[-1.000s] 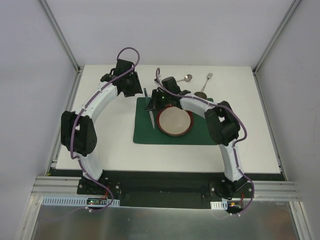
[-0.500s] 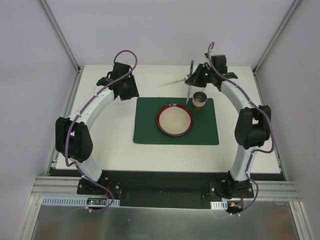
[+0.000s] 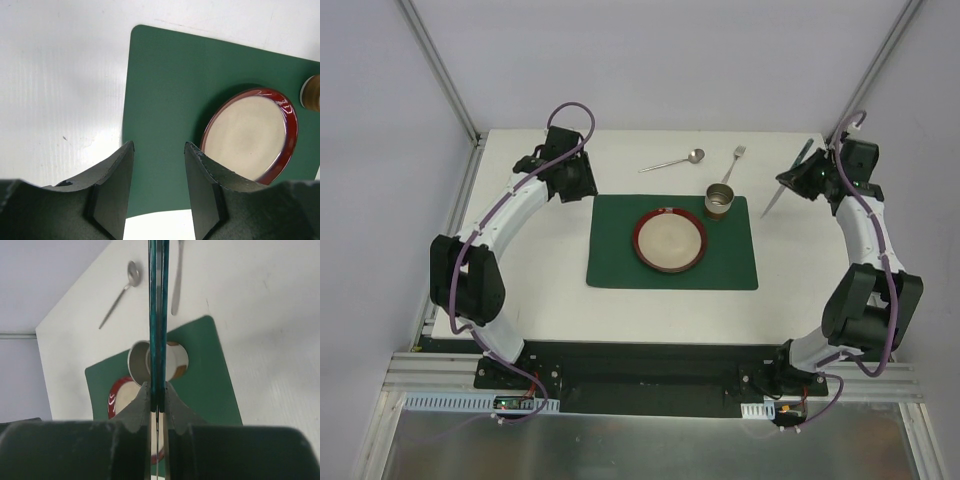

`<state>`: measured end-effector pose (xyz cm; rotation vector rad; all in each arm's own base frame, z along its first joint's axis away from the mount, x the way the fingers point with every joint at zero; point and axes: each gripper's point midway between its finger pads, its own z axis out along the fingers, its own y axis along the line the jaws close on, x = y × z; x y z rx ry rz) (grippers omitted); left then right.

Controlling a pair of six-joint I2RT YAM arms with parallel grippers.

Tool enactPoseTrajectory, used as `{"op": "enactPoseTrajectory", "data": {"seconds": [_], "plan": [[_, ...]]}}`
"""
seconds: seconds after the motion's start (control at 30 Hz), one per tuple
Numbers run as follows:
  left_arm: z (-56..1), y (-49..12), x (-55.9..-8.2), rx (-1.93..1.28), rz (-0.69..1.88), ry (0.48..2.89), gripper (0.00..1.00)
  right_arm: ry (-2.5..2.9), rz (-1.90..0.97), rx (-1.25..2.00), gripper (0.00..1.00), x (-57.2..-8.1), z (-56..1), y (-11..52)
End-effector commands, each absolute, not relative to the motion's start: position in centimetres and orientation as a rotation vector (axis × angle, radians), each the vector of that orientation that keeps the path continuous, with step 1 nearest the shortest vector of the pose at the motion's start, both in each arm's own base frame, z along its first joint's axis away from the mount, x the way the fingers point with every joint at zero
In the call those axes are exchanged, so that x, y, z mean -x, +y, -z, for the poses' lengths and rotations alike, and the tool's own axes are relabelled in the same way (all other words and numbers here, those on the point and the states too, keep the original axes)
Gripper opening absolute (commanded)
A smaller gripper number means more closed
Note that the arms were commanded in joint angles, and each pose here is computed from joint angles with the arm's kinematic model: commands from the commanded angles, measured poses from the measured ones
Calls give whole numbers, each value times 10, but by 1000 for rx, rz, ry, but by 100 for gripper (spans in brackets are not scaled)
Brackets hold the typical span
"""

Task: Set the dinner table for one person
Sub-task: Place the knife on the napkin.

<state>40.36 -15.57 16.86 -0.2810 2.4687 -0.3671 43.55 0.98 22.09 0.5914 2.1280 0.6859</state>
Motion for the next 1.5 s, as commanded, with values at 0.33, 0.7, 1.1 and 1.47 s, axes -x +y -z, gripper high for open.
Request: {"op": "enactPoseTrajectory", "data": {"seconds": [0.33,0.7,1.1,1.47], "plan": [[-209,-153,-393,206,366,2369,44,2202,-673,-766,1,-402,-141,-3],[-214,-152,-387,214,373,2365,43,2253,-729,-852,1,-352,-82,20],[-209,-154,-383,218,391,2383,43,2356,-773,-795,1,-323,-46,60],[-212,-144,-377,218,349,2365,43,2360,-787,-794,1,-330,-39,65]]}}
